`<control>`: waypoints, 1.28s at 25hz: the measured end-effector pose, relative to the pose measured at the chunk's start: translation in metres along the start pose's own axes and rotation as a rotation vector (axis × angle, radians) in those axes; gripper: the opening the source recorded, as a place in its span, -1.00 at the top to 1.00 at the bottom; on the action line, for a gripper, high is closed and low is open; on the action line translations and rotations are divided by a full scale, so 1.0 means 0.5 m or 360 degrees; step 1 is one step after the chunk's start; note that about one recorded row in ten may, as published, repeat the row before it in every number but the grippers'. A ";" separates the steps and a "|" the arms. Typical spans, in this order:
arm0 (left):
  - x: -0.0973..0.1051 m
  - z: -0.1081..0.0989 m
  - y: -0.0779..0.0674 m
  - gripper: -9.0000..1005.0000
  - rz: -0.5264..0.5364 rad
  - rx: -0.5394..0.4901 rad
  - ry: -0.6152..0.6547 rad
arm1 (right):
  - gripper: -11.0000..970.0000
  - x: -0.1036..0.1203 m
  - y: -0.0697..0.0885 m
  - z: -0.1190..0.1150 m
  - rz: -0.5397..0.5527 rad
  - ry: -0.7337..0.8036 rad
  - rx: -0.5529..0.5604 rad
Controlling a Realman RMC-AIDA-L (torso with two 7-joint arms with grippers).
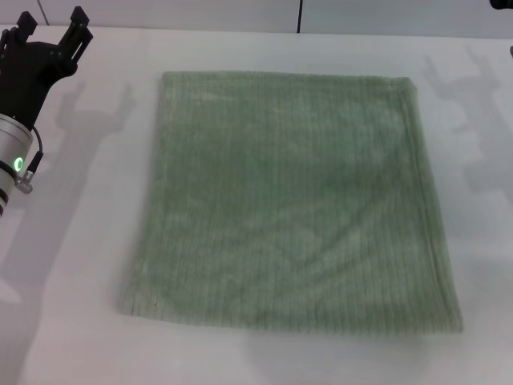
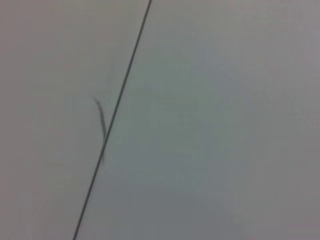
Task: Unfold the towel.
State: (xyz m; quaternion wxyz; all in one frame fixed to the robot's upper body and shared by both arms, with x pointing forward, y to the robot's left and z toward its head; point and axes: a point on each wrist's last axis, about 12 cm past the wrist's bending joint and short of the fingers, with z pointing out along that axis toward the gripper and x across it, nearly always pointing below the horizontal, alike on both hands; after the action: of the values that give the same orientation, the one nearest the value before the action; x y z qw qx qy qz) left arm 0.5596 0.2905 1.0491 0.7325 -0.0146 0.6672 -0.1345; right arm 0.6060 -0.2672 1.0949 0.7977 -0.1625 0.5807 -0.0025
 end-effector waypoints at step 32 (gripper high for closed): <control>-0.018 0.031 -0.021 -0.64 0.0085 0.0074 -0.0056 | -0.56 0.005 0.010 -0.019 0.0064 -0.0012 -0.0022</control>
State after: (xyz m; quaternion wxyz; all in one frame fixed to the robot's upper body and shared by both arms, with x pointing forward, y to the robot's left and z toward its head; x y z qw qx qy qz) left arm 0.5726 0.2800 1.0616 0.7477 0.0179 0.6510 -0.1301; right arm 0.5972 -0.2656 1.0886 0.7987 -0.1562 0.5808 0.0182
